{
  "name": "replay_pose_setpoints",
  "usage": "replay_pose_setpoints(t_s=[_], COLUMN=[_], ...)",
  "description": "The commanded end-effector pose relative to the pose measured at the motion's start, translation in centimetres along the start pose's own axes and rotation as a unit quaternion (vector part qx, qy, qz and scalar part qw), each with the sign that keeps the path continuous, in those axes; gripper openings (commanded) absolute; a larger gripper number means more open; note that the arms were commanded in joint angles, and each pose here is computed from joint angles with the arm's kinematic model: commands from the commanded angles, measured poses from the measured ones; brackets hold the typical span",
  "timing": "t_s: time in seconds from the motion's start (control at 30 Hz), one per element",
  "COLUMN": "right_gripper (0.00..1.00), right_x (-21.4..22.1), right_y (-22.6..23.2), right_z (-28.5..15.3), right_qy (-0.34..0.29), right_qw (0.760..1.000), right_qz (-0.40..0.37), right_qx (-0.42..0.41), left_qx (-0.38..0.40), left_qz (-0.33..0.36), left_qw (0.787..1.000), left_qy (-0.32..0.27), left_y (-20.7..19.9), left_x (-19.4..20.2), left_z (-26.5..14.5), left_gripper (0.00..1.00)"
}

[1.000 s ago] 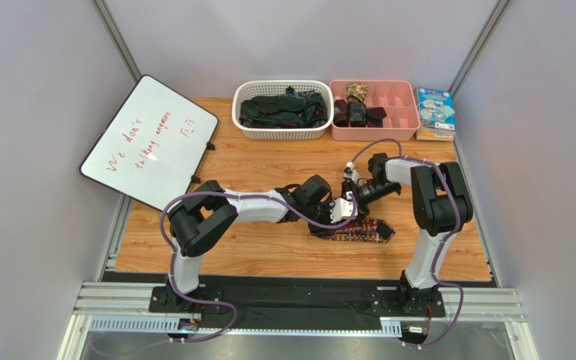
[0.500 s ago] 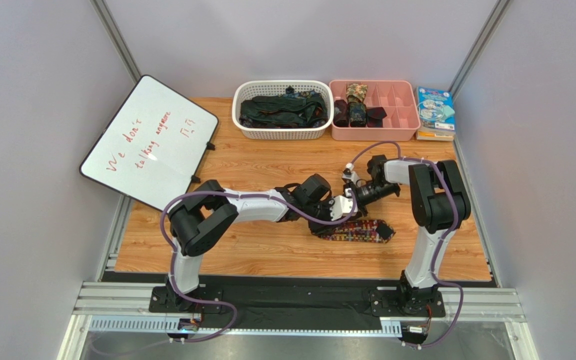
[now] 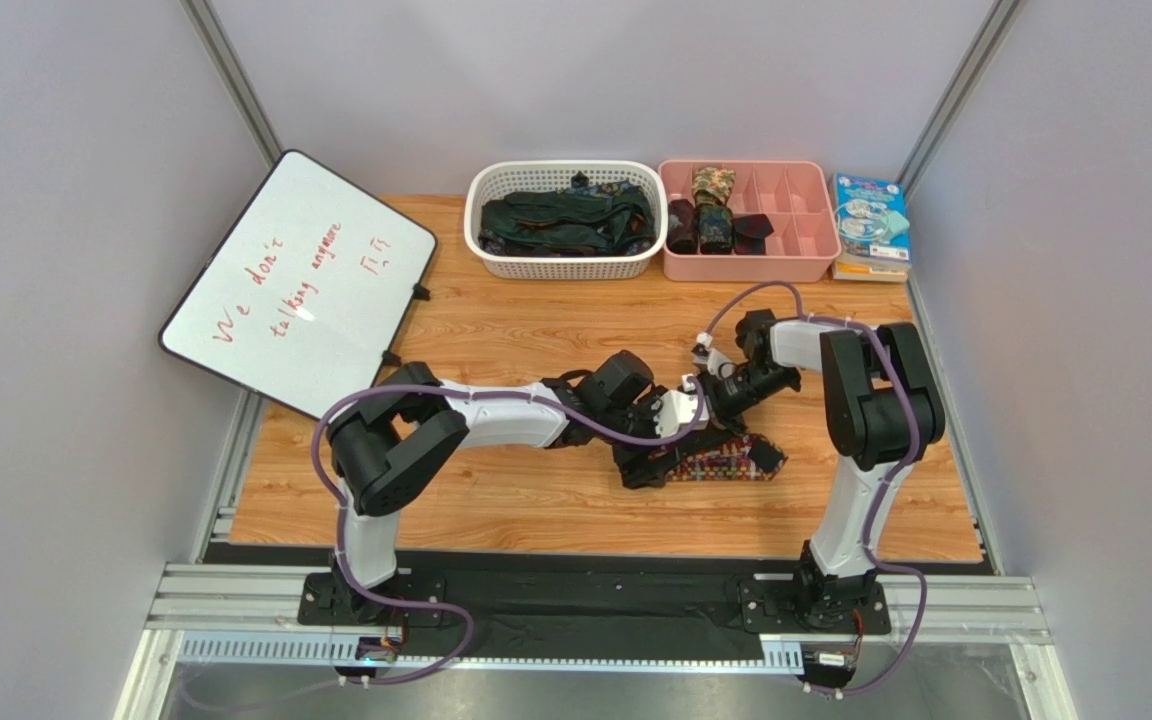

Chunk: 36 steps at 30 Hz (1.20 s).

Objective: Roll the ties
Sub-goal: Roll the tie at the center of the board.

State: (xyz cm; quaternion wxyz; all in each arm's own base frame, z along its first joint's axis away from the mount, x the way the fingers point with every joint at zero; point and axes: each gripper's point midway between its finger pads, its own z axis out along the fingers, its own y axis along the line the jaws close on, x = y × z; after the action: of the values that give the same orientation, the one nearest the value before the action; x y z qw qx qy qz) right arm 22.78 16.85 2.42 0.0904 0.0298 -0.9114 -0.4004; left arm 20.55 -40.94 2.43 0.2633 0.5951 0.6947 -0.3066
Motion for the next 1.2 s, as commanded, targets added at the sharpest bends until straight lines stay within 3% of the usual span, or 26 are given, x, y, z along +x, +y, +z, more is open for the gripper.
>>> replay_pose_setpoints(t_s=[0.0, 0.13, 0.33, 0.5, 0.73, 0.93, 1.03, 1.13, 1.17], right_gripper=[0.0, 0.0, 0.0, 0.0, 0.0, 0.0, 0.0, 0.0, 0.0], right_x=[-1.8, -1.9, -1.9, -2.1, -1.9, -2.7, -3.5, -4.6, -4.8], right_y=[-5.1, -5.7, -5.9, -5.9, -5.9, -5.7, -5.1, -4.0, -3.5], right_z=[-0.4, -0.7, -0.5, 0.0, 0.9, 1.8, 2.3, 2.4, 2.5], right_qy=[-0.029, -0.032, -0.029, -0.024, -0.014, -0.013, -0.017, -0.028, -0.028], right_qw=[0.989, 0.985, 0.981, 0.981, 0.985, 0.988, 0.989, 0.991, 0.992], right_qz=[-0.027, -0.029, -0.042, -0.046, -0.024, -0.018, -0.022, -0.029, -0.029], right_qx=[0.143, 0.166, 0.185, 0.187, 0.169, 0.155, 0.146, 0.131, 0.121], left_qx=[-0.005, -0.013, -0.026, -0.039, -0.04, -0.016, -0.022, -0.039, -0.039], left_qz=[-0.041, -0.04, -0.024, -0.005, -0.019, -0.008, 0.017, 0.041, 0.034], left_qw=[0.999, 0.999, 0.997, 0.988, 0.978, 0.979, 0.981, 0.987, 0.992], left_qy=[0.029, 0.012, -0.065, -0.151, -0.205, -0.205, -0.193, -0.152, -0.114], left_y=[0.0, -0.1, -0.3, 0.3, 0.9, 0.3, 0.1, 0.4, 0.4], left_x=[1.5, 0.9, -1.0, -3.2, -4.4, -4.0, -3.3, -1.8, -0.1], left_z=[-0.7, -1.4, -2.7, -2.9, -1.2, 0.2, 0.4, 0.5, 0.7], left_gripper=[0.84, 0.86, 0.96, 0.97, 0.97, 0.84, 0.71, 0.54, 0.45])
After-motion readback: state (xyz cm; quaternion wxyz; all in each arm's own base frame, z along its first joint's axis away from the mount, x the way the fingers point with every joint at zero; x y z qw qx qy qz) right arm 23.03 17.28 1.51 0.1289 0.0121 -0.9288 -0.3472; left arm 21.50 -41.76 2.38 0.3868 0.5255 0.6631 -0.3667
